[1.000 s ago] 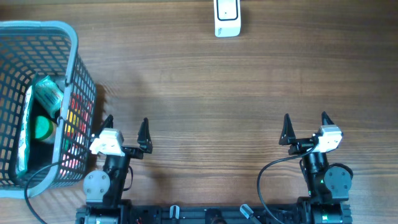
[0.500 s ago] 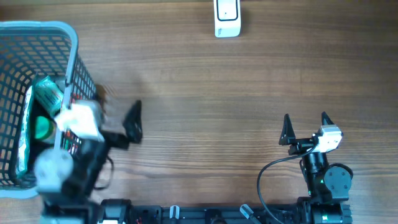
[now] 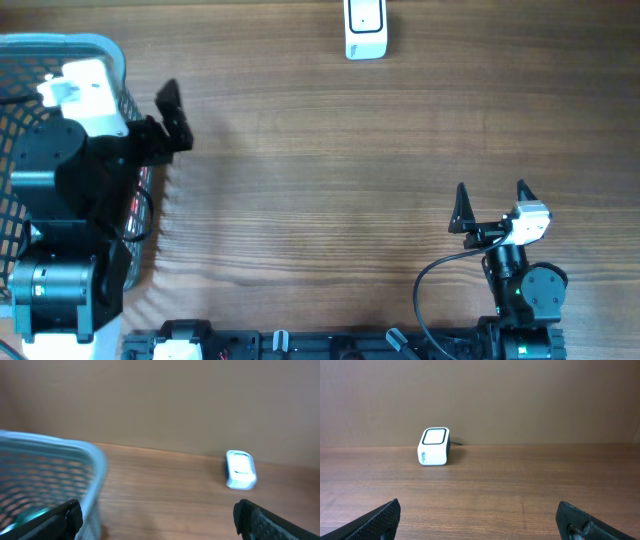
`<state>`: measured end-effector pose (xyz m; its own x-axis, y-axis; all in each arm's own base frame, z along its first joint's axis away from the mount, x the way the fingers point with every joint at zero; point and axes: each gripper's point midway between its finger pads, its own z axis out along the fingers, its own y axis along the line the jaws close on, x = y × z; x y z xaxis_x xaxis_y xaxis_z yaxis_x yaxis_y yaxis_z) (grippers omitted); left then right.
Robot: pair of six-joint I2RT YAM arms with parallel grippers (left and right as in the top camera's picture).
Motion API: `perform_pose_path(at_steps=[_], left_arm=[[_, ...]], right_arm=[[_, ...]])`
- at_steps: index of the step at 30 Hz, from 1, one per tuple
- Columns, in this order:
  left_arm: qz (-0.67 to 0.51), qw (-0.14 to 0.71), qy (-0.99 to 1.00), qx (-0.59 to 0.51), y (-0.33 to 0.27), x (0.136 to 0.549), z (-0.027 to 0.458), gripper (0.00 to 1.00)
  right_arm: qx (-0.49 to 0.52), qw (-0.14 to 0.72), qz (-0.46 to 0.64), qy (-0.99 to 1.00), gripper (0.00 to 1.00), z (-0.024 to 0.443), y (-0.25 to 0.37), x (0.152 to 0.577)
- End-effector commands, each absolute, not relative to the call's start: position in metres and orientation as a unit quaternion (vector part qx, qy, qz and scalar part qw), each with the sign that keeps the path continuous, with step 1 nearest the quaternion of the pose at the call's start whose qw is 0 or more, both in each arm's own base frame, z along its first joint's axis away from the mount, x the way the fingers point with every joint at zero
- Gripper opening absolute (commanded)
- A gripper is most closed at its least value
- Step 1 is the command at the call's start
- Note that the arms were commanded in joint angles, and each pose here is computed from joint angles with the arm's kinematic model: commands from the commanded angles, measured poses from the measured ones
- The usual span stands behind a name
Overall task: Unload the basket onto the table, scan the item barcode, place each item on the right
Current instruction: 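Reach the left gripper into the basket and grasp the green 3M glove pack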
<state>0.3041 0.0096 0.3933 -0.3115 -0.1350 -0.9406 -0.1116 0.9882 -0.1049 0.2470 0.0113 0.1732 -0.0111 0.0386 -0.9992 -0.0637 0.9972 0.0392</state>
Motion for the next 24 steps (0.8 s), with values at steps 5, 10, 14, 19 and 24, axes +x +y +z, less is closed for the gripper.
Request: perform_pose_path(at_steps=[5,10,14,19,24], left_arm=[[0.132,0.509,0.796,-0.300,0.146,0.301,0.402,1.00],[0.152,0.416,0.786,-0.431,0.225,0.292,0.351,1.00],[0.161,0.350,0.800,-0.460,0.259,0.301,0.302,1.00],[0.158,0.185,0.874,-0.421,0.267,0.304,0.204,1.00],[0.135,0.090,0.906,-0.390,0.263,0.304,0.143,0.99]], right_arm=[[-0.016,0.705,0.035,0.708,1.00,0.174,0.013,0.247],[-0.016,0.705,0.035,0.708,1.00,0.174,0.013,0.247],[-0.016,0.705,0.035,0.708,1.00,0.174,0.013,0.247],[-0.016,0.705,0.035,0.708,1.00,0.174,0.013,0.247],[-0.016,0.705,0.035,0.708,1.00,0.174,0.013,0.247]])
